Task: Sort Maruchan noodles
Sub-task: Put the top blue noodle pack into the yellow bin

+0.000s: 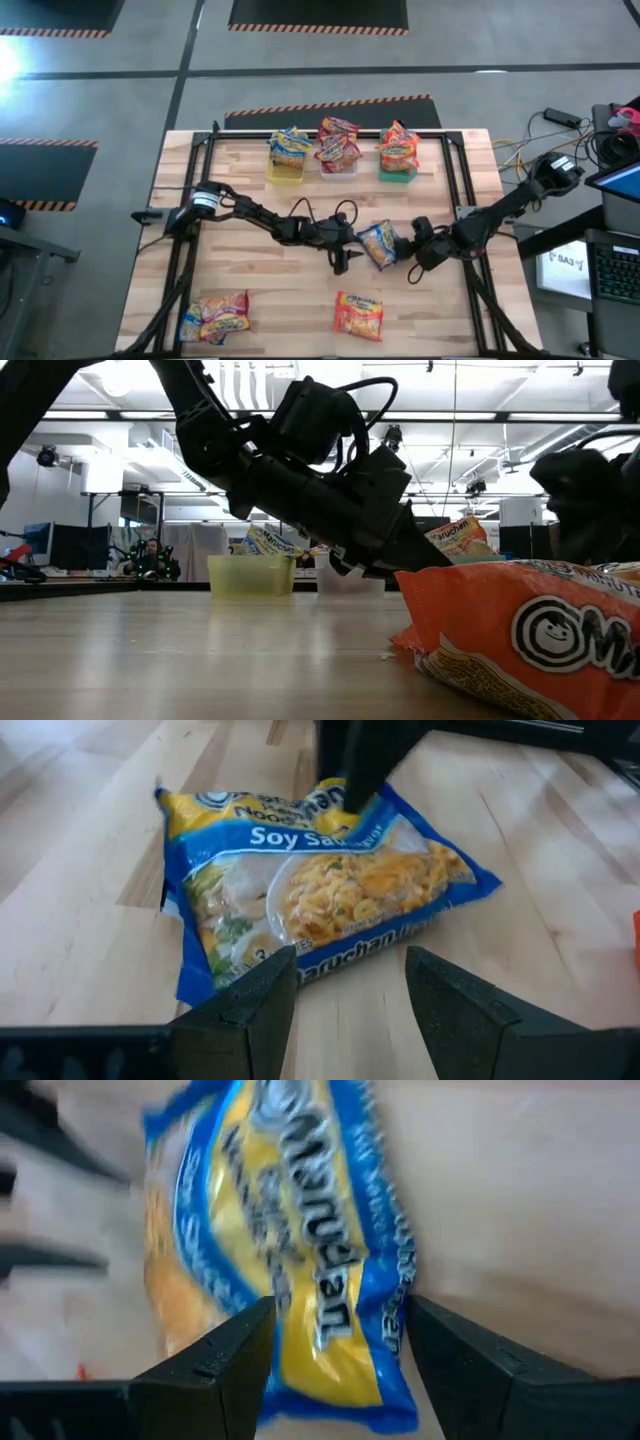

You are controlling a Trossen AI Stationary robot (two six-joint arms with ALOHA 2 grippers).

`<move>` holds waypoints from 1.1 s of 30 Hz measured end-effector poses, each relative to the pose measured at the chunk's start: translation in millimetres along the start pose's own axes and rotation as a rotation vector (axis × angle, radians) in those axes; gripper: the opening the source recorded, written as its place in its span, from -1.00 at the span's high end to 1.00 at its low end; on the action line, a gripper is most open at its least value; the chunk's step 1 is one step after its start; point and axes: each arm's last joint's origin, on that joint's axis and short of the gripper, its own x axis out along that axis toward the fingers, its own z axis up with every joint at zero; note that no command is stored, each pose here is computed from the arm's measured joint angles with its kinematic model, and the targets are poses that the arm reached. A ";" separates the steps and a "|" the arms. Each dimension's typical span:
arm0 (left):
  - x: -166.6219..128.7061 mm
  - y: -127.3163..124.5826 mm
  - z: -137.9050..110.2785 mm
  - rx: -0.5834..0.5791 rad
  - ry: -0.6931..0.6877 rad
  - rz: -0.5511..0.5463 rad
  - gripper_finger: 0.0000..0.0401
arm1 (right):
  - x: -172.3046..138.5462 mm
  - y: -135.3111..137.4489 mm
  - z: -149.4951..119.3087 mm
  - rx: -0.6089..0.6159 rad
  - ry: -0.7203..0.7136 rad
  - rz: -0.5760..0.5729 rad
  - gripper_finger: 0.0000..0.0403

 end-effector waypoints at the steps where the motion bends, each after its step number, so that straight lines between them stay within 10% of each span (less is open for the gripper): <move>1: 0.0 0.0 0.0 0.000 0.000 0.000 0.14 | -1.6 2.2 -0.5 -0.008 0.015 0.000 -0.07; 33: 39.6 1.1 -4.7 -0.017 -0.051 -0.006 0.23 | 20.3 15.9 -2.4 -0.122 -0.054 0.028 0.04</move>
